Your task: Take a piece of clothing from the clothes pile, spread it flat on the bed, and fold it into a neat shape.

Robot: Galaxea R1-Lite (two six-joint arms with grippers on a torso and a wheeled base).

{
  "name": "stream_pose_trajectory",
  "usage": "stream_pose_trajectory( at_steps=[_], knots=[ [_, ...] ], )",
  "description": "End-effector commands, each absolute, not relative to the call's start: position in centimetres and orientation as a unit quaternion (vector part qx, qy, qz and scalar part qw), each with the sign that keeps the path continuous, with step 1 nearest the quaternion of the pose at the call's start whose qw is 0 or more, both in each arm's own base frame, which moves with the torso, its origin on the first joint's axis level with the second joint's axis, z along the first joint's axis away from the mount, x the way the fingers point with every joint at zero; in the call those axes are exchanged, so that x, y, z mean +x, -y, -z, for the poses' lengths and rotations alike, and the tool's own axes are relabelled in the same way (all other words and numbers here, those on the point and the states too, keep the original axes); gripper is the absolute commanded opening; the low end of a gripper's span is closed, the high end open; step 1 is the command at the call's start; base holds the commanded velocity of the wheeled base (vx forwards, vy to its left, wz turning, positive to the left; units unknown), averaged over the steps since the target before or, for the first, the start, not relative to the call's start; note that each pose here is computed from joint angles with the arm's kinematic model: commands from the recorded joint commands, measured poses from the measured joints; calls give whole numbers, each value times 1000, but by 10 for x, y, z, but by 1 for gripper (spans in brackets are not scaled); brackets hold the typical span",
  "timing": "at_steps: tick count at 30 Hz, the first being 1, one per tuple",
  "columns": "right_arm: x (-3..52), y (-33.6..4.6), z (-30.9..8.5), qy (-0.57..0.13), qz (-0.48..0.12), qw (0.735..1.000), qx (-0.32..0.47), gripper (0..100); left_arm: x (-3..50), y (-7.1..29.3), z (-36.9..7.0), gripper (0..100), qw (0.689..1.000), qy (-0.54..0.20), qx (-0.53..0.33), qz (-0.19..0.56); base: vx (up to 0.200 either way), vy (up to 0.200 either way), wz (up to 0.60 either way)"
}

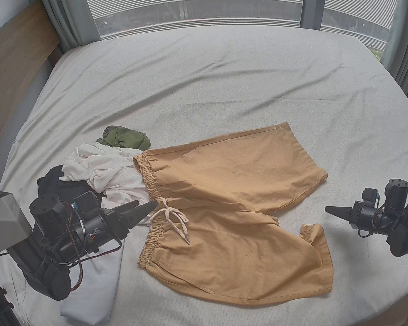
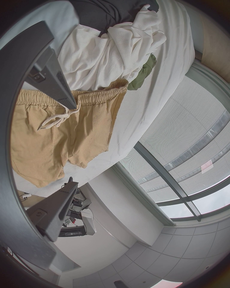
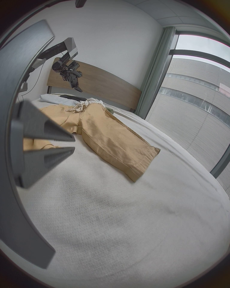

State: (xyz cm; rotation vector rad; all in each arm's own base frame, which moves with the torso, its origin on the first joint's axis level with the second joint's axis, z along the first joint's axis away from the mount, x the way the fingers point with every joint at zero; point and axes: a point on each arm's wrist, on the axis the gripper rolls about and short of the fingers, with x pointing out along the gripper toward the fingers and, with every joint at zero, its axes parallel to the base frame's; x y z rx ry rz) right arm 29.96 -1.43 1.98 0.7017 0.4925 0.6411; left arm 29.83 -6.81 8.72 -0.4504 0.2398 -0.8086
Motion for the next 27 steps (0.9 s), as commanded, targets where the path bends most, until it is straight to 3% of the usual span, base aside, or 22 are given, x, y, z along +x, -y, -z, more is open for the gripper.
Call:
stream_pose_trajectory(
  at_steps=[1,13,19,20,27],
  knots=[
    [299,7,-13,-249,-311,853,336,100,298,68,-87,100,888,-115,-216,389,0,0,0],
    [298,-22,15,-295,-341,835,317,100,298,70,-86,100,887,-118,-217,391,0,0,0],
    [303,-23,15,-286,-330,844,310,100,298,69,-86,100,887,-117,-217,391,0,0,0],
    [303,-23,15,-286,-330,845,310,0,298,70,-86,100,887,-118,-217,391,0,0,0],
    [306,-26,14,-280,-332,846,307,0,298,69,-86,100,887,-117,-217,391,0,0,0]
  ],
)
